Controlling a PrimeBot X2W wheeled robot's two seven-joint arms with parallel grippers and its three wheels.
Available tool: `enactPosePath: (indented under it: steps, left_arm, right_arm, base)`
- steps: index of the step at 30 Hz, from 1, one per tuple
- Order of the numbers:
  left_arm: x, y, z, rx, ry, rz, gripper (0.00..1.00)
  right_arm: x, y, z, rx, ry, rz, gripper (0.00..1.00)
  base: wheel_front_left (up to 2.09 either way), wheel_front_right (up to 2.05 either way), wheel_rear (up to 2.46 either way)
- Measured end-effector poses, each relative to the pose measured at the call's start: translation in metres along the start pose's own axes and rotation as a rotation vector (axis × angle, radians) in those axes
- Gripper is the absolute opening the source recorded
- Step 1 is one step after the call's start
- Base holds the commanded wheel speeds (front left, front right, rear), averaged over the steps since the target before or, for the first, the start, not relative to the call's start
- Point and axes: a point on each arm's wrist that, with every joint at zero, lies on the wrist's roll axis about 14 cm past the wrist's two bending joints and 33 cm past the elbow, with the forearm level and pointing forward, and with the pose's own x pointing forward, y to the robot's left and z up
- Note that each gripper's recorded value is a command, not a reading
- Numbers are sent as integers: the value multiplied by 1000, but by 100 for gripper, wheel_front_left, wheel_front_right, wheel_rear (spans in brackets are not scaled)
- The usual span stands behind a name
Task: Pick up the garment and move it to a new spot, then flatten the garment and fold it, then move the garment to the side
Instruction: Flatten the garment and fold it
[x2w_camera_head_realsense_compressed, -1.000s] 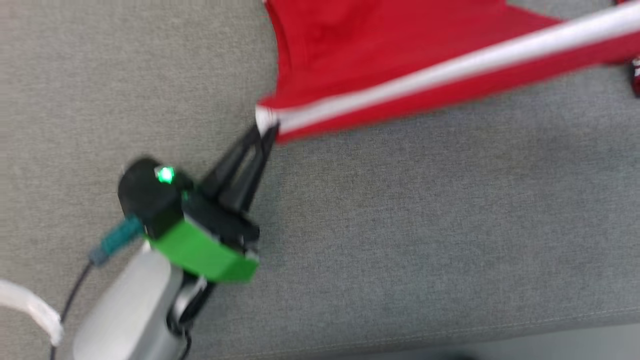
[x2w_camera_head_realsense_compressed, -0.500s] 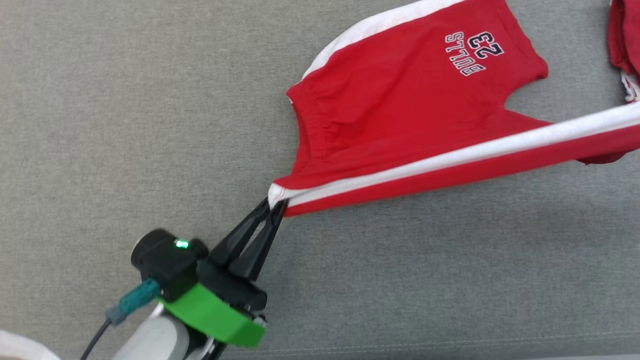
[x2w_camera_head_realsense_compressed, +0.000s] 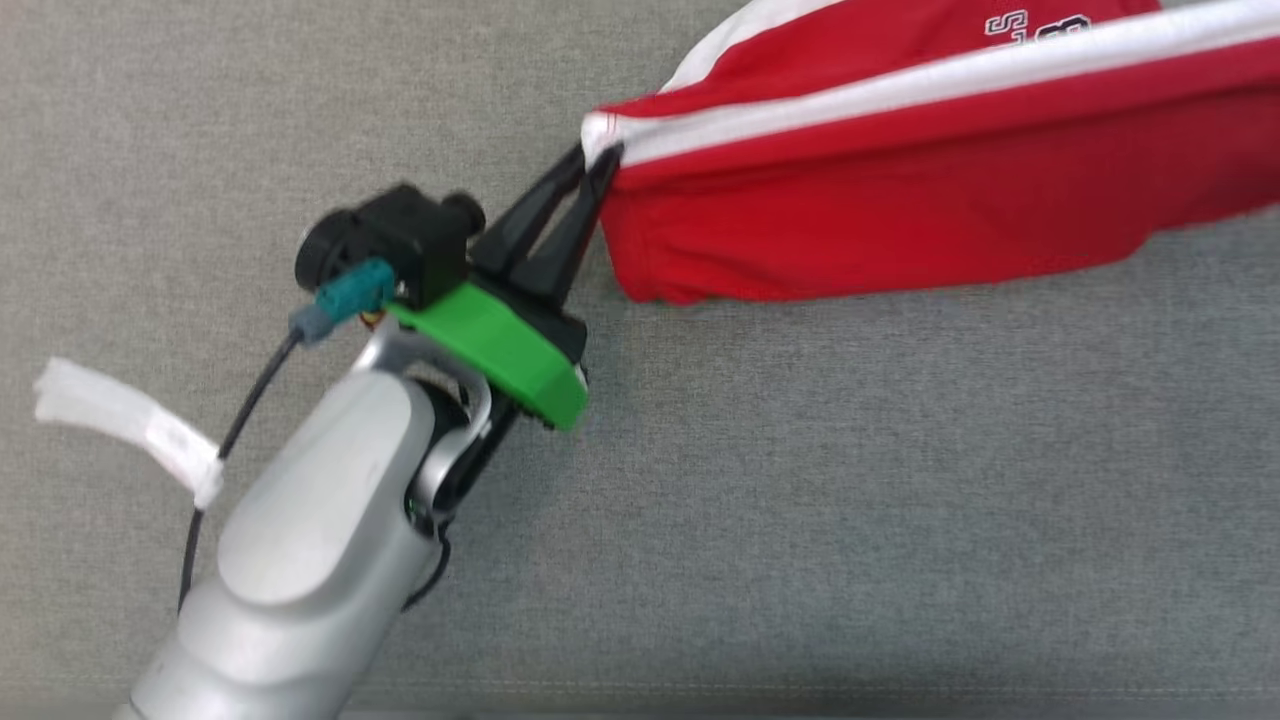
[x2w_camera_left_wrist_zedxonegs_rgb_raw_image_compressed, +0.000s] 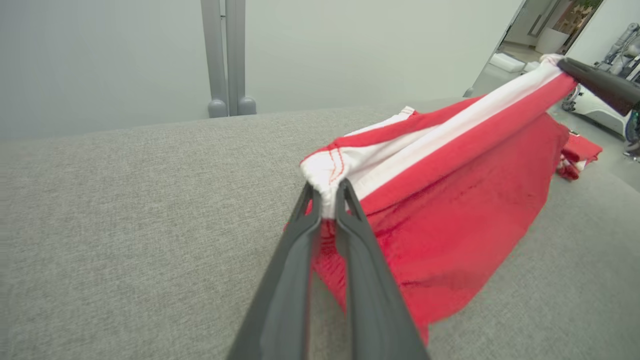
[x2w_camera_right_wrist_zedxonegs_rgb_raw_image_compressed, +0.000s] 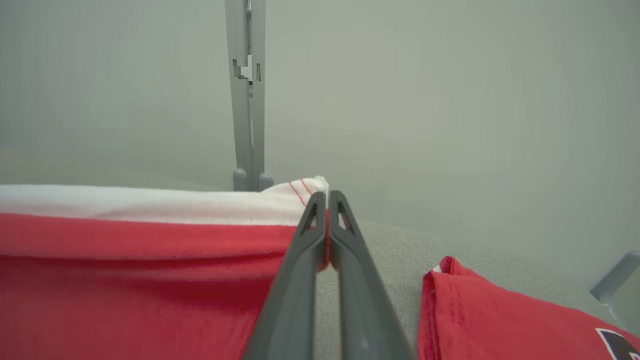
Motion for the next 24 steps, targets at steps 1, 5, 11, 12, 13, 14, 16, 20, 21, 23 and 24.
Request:
enactPosePath:
  steps: [1, 5, 11, 12, 13, 14, 16, 20, 21, 23, 24]
  left_arm:
    - [5, 6, -1, 11, 8, 11, 0]
    - [20, 28, -10, 41, 55, 60, 0]
    - [35, 49, -27, 55, 116, 100, 0]
    - [36, 52, -31, 54, 126, 101, 0]
    - [37, 53, -35, 53, 134, 101, 0]
    - [37, 54, -37, 49, 135, 102, 7]
    - [37, 56, -41, 44, 135, 104, 85]
    - [33, 59, -39, 44, 97, 114, 100]
    - [32, 58, -35, 50, 80, 113, 100]
    - [30, 56, -27, 67, 35, 119, 100]
    - [27, 55, -24, 77, 23, 124, 100]
  right_arm:
    - [8, 1, -5, -5, 14, 12, 0]
    - [39, 11, -18, -23, 44, 61, 0]
    - [74, 23, -42, -47, 95, 109, 0]
    - [79, 25, -48, -47, 108, 115, 0]
    - [83, 28, -54, -44, 126, 121, 0]
    - [86, 31, -60, -45, 139, 128, 0]
    - [91, 37, -72, -44, 168, 142, 63]
    - [94, 39, -77, -35, 176, 142, 100]
    - [93, 39, -77, -33, 177, 141, 100]
    - [90, 38, -74, -21, 176, 134, 100]
    - [87, 38, -74, -15, 181, 131, 100]
  base:
    - [0, 0, 0]
    - [0, 0, 0]
    - [0, 0, 0]
    - [0, 0, 0]
    - [0, 0, 0]
    - [0, 0, 0]
    - [0, 0, 0]
    - [0, 0, 0]
    - [0, 0, 0]
    - [0, 0, 0]
    - [0, 0, 0]
